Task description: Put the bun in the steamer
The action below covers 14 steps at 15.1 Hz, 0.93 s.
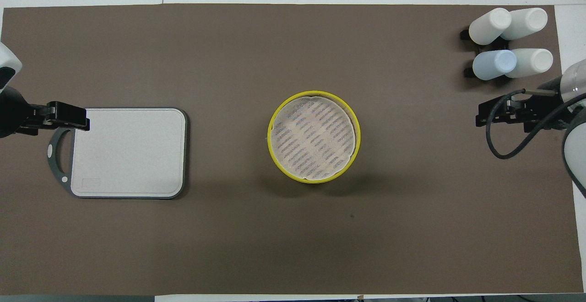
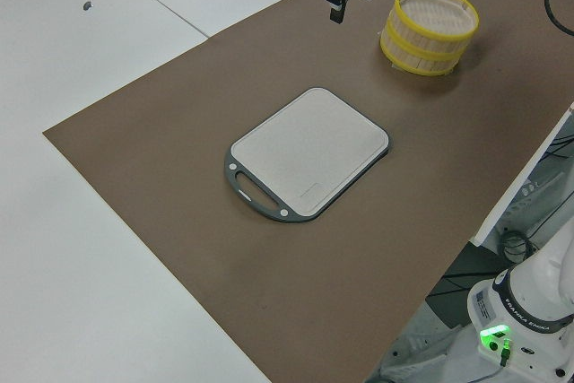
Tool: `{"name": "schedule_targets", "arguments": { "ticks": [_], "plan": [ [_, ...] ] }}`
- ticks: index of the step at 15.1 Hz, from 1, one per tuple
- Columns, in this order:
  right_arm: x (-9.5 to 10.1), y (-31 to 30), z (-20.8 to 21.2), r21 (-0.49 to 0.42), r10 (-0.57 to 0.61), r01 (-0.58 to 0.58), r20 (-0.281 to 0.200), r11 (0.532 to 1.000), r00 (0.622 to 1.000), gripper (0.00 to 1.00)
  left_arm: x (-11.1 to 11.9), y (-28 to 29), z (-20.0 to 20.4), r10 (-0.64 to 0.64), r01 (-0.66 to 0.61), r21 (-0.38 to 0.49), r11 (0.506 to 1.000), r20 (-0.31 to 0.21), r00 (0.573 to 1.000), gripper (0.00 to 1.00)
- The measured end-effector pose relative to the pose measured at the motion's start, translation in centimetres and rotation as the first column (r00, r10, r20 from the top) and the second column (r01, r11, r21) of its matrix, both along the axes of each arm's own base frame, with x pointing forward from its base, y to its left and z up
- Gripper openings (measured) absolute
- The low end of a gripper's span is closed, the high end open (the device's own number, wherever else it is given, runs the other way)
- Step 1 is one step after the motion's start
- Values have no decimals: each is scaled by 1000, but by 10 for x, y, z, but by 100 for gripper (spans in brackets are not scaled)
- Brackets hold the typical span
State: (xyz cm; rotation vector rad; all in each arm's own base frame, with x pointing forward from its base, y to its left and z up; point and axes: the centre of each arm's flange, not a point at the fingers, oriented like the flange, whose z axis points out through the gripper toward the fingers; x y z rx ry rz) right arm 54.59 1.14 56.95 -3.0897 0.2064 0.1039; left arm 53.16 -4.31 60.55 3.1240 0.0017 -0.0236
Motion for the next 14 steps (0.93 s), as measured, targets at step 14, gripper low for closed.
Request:
{"name": "schedule_targets", "arguments": {
  "ticks": [14],
  "plan": [
    [6,-8,11,-66,7,-4,48,998,999,100,0,0,0,-1,1,0,1000,1,1000,100]
  ]
}}
